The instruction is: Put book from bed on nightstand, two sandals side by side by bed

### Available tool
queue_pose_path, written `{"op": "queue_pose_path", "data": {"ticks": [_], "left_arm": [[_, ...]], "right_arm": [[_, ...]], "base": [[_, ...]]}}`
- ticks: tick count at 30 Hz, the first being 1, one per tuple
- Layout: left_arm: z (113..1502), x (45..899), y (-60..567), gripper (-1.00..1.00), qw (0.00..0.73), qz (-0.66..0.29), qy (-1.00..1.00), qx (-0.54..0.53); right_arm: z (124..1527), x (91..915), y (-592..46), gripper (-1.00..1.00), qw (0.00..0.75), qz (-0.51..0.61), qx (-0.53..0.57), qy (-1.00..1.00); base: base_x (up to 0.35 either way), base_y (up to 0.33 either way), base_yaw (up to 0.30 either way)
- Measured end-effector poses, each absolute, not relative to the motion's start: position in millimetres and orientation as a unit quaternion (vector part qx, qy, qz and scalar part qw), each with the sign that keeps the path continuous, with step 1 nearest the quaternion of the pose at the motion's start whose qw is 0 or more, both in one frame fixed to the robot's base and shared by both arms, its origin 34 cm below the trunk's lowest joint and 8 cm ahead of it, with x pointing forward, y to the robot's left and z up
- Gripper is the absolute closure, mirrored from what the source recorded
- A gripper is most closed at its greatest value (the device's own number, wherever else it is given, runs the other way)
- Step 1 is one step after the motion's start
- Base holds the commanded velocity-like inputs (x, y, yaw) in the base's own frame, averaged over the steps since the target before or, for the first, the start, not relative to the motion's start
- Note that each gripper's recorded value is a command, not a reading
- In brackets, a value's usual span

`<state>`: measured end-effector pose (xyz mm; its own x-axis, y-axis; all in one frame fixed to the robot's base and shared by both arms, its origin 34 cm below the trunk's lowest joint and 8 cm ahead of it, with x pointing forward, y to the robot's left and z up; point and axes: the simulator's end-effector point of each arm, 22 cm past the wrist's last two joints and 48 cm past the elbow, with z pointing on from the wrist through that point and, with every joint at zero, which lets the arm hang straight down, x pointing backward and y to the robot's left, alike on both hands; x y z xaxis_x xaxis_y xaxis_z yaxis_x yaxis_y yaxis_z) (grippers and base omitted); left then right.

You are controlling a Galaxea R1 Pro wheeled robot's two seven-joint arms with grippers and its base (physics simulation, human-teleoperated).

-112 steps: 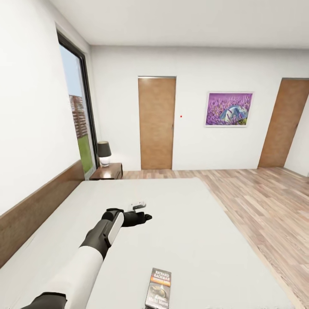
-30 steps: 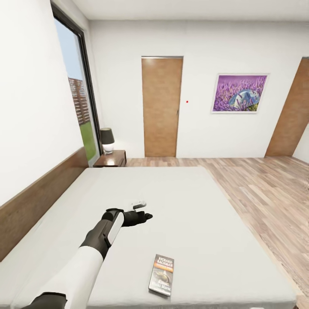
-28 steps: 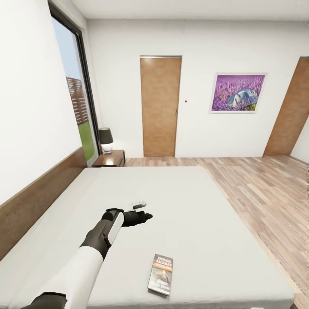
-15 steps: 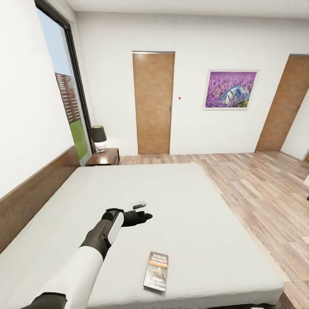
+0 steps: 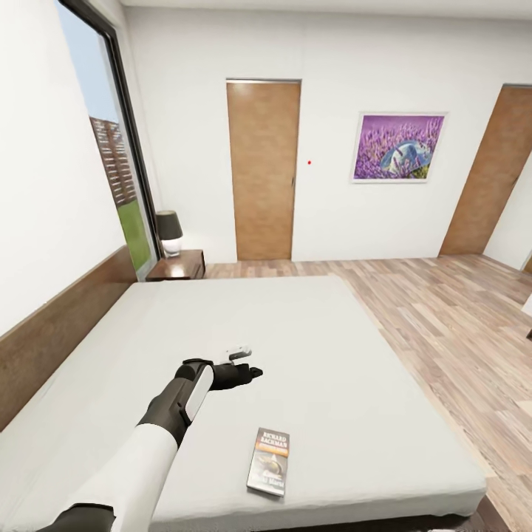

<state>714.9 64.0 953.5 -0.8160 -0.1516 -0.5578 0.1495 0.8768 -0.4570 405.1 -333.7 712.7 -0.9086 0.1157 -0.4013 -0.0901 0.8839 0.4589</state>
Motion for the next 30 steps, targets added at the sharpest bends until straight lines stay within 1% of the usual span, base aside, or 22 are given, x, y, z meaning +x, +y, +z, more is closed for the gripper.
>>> {"op": "queue_pose_path", "data": {"ticks": [30], "left_arm": [[925.0,711.9,63.8,-1.00,0.281,-0.249,0.927,-0.006]], "right_arm": [[698.9,391.1,-334.1,-1.00,0.191,0.240,0.013,0.952]], "base": [[0.000,0.000,0.000]]}}
